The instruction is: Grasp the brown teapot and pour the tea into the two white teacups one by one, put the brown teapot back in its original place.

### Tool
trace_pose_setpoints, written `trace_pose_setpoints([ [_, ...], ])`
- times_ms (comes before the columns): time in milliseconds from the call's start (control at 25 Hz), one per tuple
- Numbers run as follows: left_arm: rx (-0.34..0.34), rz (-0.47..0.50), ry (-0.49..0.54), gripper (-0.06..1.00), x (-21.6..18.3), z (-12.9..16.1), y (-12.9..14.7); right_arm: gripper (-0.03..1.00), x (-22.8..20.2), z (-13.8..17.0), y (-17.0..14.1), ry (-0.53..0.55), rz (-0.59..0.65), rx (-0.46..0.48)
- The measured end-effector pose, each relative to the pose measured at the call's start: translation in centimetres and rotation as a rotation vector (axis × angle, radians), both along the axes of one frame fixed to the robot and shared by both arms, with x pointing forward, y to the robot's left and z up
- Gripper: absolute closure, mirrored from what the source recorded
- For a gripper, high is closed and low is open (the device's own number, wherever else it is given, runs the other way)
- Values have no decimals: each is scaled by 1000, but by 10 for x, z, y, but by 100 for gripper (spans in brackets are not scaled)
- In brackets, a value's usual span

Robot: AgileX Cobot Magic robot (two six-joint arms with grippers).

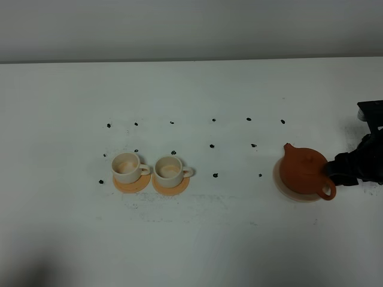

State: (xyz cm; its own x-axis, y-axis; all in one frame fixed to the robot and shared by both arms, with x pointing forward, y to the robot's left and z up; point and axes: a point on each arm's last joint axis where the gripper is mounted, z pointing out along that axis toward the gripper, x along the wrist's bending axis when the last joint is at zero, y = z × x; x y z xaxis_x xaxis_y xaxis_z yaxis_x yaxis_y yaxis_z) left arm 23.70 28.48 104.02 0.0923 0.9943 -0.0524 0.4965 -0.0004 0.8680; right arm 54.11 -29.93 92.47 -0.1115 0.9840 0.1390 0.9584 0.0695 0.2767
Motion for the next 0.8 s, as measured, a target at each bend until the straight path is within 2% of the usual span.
trace_pose_setpoints([
  [320, 0, 0, 0, 63, 0, 0, 0, 41, -1, 1, 4, 14, 5, 51],
  [800, 0, 0, 0, 63, 0, 0, 0, 41, -1, 1, 4, 14, 3, 54],
])
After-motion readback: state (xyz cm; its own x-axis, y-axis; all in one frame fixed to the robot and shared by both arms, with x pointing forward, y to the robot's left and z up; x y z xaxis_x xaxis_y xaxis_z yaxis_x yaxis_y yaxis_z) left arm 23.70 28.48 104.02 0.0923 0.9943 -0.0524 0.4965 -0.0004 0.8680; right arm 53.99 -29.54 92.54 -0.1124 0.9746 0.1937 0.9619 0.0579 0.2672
